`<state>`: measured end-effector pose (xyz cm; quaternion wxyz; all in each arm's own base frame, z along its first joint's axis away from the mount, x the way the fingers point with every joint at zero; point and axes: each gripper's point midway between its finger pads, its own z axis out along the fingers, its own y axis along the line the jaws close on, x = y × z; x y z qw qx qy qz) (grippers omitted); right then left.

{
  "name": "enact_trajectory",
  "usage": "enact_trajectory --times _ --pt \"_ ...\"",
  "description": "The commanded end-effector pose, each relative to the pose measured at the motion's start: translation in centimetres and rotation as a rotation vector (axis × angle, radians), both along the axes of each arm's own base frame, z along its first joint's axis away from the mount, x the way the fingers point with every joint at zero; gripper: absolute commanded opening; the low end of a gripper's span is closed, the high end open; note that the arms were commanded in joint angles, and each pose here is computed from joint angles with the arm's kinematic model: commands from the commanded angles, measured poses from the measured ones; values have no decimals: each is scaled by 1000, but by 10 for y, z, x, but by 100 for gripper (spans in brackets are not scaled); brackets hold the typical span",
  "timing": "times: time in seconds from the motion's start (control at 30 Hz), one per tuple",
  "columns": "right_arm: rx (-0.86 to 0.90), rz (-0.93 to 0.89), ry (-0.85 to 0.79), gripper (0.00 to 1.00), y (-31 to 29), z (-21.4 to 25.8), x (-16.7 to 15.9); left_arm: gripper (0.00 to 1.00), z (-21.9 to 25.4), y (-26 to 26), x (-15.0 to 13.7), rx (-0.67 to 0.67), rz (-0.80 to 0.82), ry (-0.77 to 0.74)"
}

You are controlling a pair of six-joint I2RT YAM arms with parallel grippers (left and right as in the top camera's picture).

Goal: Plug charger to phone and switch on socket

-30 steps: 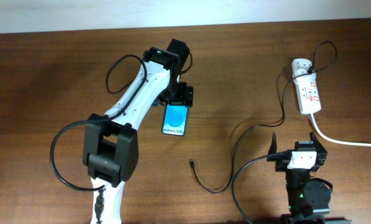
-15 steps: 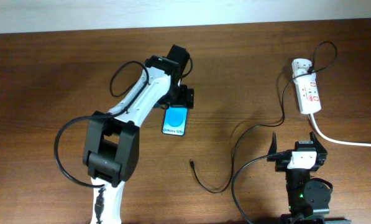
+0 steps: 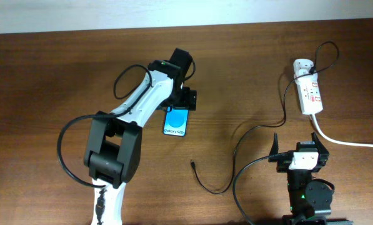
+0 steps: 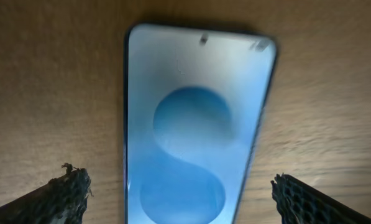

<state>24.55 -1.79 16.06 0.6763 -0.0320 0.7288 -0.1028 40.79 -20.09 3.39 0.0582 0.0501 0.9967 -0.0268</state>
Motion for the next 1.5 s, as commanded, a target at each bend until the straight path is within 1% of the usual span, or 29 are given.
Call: enact_trajectory --times 0.0,0.2,0.27,0.33,0.5,0.67,0.9,1.2,1.3,1.47 --pt "-1 -9 7 98 -1 -3 0 99 -18 3 -9 18 -8 28" --pt "-1 -9 7 98 -1 -3 0 99 -19 -1 -7 5 27 15" --pt "-1 -9 7 99 -1 -3 0 99 -19 -3 -7 25 17 1" --pt "-1 -9 7 98 -1 -3 0 99 -18 3 -4 94 23 -36" --pt "-1 -9 7 98 -1 -3 0 99 -18 7 0 113 26 -53" --pt "-1 -9 7 98 -1 -3 0 99 -22 9 -5 123 25 -35" --pt "-1 -9 7 98 -1 -3 0 99 -21 7 -2 115 26 -49" --pt "-1 -9 7 98 -1 -3 0 99 -24 8 -4 118 25 -41" --pt "-1 -9 7 98 -1 -3 0 99 -25 -2 -9 62 16 -13" --pt "-1 -9 7 98 -1 -3 0 99 -25 -2 -9 61 17 -13"
